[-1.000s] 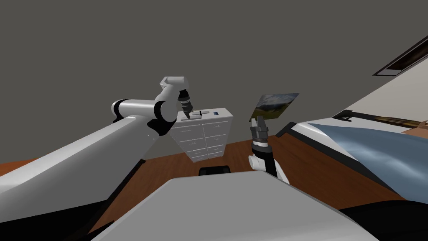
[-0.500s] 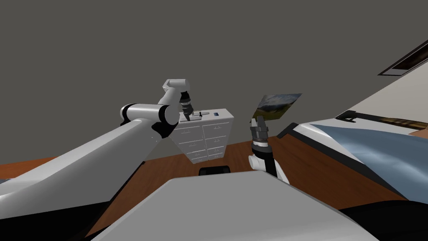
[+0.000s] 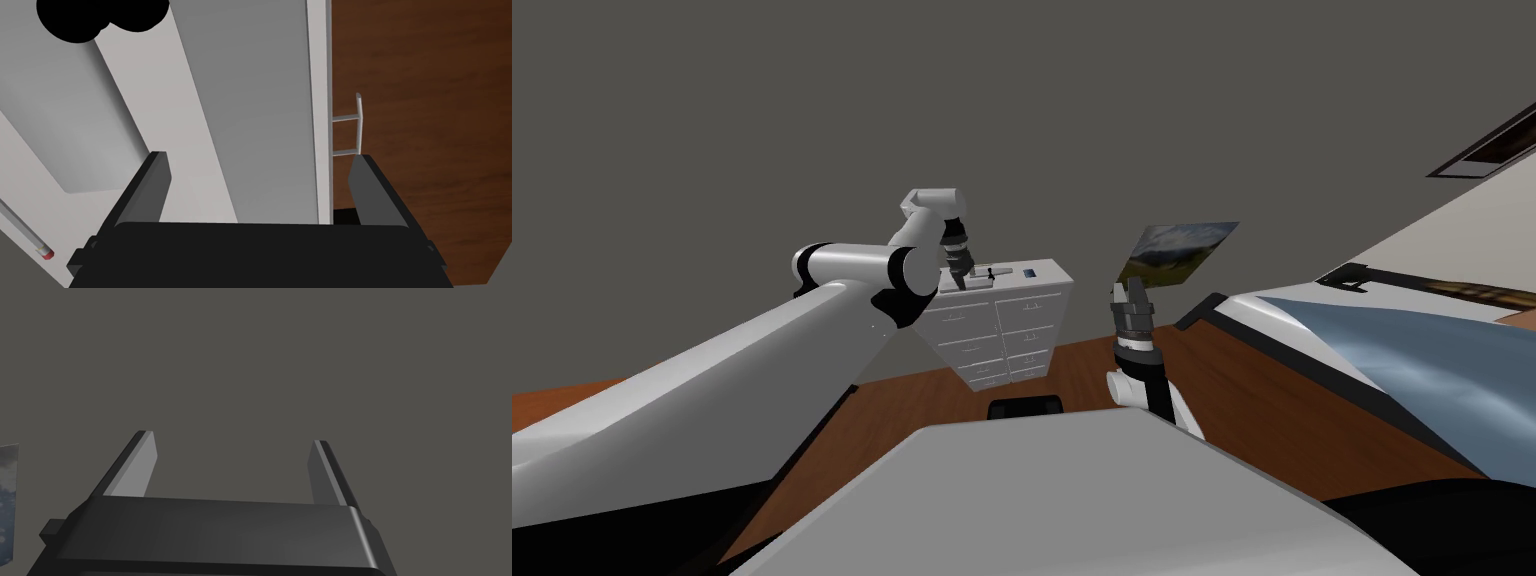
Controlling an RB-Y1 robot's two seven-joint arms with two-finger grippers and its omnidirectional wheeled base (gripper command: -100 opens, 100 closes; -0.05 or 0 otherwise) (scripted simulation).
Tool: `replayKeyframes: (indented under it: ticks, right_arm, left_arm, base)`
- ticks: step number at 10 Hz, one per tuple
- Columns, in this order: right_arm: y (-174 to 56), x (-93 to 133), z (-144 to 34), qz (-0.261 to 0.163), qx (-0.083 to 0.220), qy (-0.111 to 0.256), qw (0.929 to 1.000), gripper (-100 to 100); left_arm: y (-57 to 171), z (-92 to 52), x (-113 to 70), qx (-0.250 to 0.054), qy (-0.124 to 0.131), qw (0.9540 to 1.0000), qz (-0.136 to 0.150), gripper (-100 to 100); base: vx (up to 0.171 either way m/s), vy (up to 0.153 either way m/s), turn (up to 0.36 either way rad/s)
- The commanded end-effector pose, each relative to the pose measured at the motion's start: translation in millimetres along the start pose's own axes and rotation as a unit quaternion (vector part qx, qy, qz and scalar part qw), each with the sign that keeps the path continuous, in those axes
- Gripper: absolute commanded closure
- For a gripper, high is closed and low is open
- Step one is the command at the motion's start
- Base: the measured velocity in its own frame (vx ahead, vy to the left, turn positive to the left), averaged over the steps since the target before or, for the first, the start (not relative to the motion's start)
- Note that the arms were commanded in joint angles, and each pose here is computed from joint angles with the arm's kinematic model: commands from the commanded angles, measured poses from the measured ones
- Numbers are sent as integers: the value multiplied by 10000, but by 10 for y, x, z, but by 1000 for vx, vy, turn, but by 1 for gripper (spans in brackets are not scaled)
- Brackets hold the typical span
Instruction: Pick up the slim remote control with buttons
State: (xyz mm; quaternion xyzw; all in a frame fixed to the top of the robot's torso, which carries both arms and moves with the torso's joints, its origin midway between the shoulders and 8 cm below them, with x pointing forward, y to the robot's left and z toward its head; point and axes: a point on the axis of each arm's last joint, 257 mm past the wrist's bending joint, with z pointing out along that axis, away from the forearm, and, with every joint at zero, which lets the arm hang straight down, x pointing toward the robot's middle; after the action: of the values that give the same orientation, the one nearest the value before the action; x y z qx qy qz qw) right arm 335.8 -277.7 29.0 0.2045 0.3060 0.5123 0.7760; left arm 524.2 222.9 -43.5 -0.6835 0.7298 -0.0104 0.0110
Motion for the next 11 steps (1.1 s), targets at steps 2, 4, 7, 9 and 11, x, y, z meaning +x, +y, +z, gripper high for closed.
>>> replayKeyframes:
  ticks: [2,4,7,9,11]
  right_arm:
    - [0,0,0,0,0,0,10000,0]
    - [0,0,0,0,0,0,10000,0]
    - [0,0,0,0,0,0,10000,0]
    - [0,0,0,0,0,0,10000,0]
    - [0,0,0,0,0,0,10000,0]
  left_arm:
    - [-33,148,-6,2,-4,10000,-2,-100]
    - [-49,136,6,42,-5,10000,0,-100]
    - [-38,141,1,23,-5,10000,-13,100]
    - [-37,142,3,21,-4,10000,-8,100]
    - [-53,247,-11,2,-6,10000,-3,100]
  base:
    - [-6,-1,-3]
    - [-9,-3,-3]
    - [-1,0,4]
    - [0,0,0]
    - [0,0,0]
